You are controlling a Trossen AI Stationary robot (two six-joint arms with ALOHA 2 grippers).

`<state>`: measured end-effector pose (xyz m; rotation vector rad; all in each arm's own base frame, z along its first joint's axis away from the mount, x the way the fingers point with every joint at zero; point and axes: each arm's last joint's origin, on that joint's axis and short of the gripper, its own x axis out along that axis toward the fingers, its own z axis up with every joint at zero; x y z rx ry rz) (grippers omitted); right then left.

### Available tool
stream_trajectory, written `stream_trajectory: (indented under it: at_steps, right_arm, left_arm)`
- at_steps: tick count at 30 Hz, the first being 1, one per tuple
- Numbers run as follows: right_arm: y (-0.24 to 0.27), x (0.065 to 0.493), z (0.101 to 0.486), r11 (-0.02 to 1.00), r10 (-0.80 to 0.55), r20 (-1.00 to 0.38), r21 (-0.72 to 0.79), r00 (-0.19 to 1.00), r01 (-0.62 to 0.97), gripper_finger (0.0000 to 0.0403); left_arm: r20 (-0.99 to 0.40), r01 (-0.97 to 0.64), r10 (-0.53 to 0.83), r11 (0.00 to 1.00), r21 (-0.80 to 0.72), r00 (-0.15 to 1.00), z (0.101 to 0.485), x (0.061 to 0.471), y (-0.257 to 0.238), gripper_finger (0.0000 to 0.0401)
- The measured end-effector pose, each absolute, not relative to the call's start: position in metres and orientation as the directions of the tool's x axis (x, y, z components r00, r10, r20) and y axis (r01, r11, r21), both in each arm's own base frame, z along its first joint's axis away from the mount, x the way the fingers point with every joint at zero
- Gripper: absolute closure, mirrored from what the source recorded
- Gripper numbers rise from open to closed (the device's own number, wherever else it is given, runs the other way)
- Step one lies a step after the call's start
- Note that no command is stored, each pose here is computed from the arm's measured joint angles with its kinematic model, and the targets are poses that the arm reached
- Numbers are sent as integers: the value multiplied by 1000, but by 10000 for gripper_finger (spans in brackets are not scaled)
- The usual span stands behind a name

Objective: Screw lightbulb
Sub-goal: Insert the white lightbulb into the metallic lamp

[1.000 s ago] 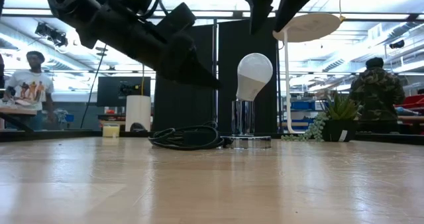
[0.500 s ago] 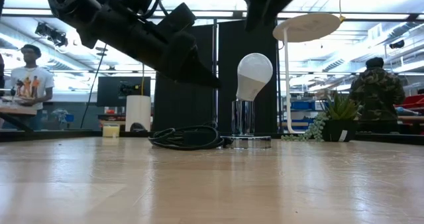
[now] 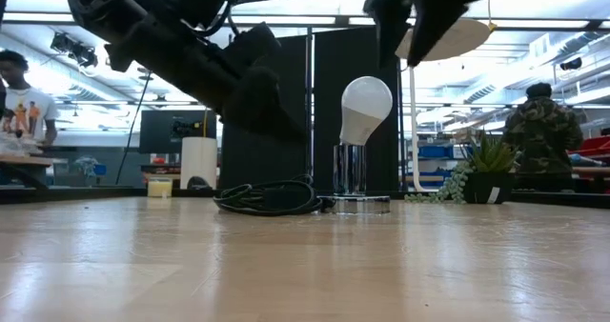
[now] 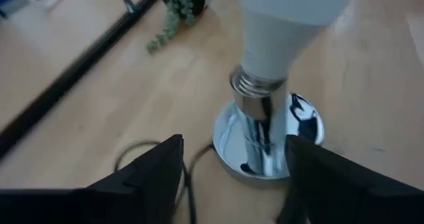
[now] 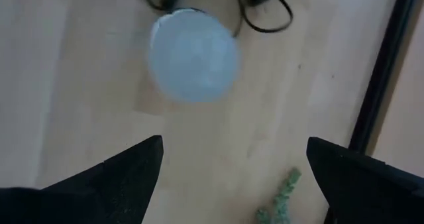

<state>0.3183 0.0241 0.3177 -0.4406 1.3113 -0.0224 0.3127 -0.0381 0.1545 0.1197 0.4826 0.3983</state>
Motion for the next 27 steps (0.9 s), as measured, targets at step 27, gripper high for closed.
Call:
stream_trajectory:
  at_steps: [27]
  right_arm:
    - [29, 279, 305, 884, -307, -860, -416, 408, -211, 27]
  left_arm:
    - [-366, -386, 416, 909, 156, 833, 135, 319, -64, 91]
